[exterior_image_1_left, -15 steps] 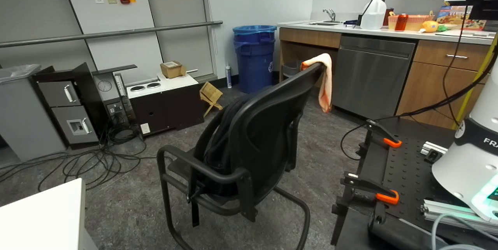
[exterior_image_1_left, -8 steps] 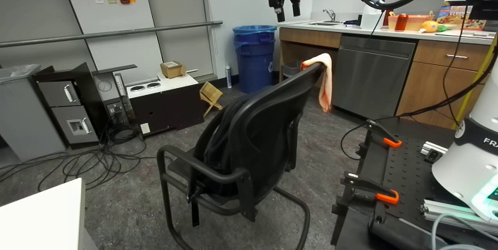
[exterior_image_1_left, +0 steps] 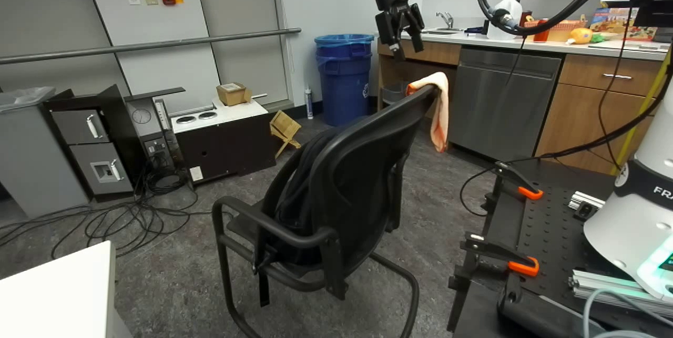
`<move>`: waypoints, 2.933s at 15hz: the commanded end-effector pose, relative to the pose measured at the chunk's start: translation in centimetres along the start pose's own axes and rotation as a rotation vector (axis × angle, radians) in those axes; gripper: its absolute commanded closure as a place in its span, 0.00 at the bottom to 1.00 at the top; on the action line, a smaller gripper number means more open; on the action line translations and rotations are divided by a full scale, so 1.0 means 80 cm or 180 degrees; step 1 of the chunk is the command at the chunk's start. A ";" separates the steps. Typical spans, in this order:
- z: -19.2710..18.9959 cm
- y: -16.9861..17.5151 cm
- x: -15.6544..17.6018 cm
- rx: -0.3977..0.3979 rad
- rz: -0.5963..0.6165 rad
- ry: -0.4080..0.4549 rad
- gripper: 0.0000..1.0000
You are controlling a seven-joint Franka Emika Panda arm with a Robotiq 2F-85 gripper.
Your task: Remove the peach sweatshirt and cloth from the backrest of the chair and place them on the seat
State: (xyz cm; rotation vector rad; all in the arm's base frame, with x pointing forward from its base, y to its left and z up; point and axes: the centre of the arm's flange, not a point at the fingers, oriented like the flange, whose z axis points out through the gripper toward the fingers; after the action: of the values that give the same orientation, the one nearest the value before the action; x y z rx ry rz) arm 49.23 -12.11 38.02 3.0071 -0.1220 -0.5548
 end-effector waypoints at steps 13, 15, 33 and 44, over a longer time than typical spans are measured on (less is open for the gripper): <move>0.072 -0.010 0.017 -0.0103 -0.0057 -0.0421 0.00; 0.077 -0.011 0.019 -0.0125 -0.0069 -0.0442 0.16; -0.031 -0.017 0.046 -0.0225 0.0163 0.0636 0.99; -0.218 -0.019 0.083 -0.0118 0.0794 0.2300 0.99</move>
State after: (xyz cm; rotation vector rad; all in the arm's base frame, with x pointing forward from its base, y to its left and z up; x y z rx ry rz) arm 59.66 -10.00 49.93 2.9264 -0.3485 0.3989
